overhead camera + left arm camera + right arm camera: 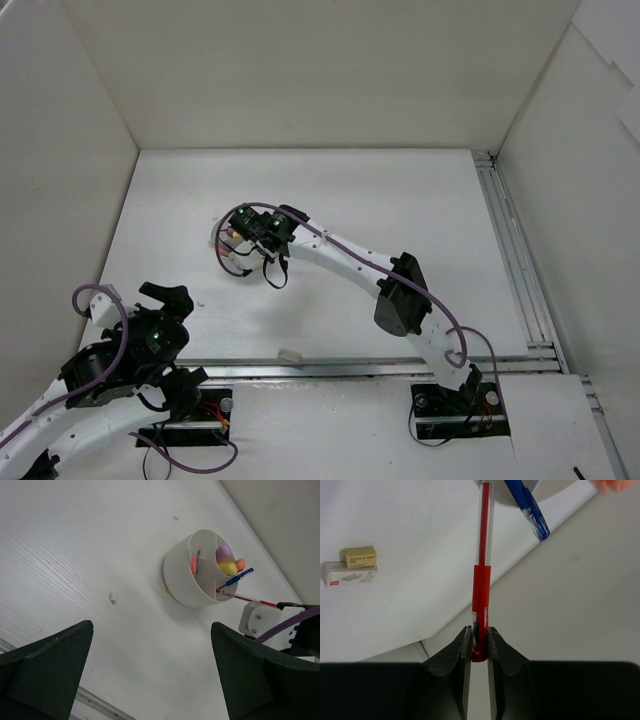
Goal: Sort the stationery into containers
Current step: Place the pen in the storage box, then pick up the stationery from the corner of the board, then place the stationery in the storage box, then pick up the stationery from the center of the board.
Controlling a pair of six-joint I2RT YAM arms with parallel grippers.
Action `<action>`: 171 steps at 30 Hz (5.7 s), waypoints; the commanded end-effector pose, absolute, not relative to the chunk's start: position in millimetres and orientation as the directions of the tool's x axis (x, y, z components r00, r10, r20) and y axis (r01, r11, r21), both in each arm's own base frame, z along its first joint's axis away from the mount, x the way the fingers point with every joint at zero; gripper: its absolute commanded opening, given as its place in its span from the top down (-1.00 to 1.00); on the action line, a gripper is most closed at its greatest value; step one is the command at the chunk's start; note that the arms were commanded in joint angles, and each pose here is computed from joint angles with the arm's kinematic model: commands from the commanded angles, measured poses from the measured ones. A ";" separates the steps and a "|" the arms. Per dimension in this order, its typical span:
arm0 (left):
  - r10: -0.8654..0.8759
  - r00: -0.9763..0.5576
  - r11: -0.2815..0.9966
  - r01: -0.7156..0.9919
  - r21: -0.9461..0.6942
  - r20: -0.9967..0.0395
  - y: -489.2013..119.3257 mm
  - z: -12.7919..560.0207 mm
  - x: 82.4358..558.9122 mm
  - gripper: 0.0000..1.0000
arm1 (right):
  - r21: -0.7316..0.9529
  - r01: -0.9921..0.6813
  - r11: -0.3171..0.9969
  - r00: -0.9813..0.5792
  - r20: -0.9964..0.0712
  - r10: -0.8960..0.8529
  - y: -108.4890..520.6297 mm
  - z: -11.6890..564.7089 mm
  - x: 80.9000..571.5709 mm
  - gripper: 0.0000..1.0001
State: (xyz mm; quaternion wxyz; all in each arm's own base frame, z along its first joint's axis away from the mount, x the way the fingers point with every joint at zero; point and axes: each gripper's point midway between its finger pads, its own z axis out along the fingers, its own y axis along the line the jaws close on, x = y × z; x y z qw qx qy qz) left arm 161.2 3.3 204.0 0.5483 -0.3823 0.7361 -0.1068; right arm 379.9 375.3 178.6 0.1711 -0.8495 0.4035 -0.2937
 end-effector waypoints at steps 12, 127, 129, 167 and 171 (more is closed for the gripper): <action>-0.659 -0.093 0.692 -0.462 -0.554 -0.746 10.7 202.5 159.7 -0.99 | -0.694 -0.466 -0.549 0.540 0.268 -0.798 432.6 199.1 389.8 -0.09; -0.532 -0.195 0.837 -0.264 -0.479 -0.824 -41.4 242.0 184.4 -0.99 | -0.058 -0.912 0.407 0.066 -0.998 0.008 498.0 271.0 422.9 -0.08; -0.531 -0.197 0.839 -0.261 -0.478 -0.824 -42.0 242.9 184.4 -0.99 | -0.073 -0.908 0.412 0.089 -0.996 0.019 495.5 283.5 420.8 -0.08; -0.025 -0.739 0.954 0.184 -0.238 -0.673 -307.0 174.6 334.6 -0.99 | 0.271 0.026 0.962 -0.074 -0.959 0.273 93.0 265.9 274.4 -0.96; -0.053 -0.775 0.971 0.106 -0.213 -0.629 -315.2 151.4 352.8 -1.00 | 0.245 0.064 0.967 -0.091 -0.964 0.251 84.2 259.9 271.3 -0.96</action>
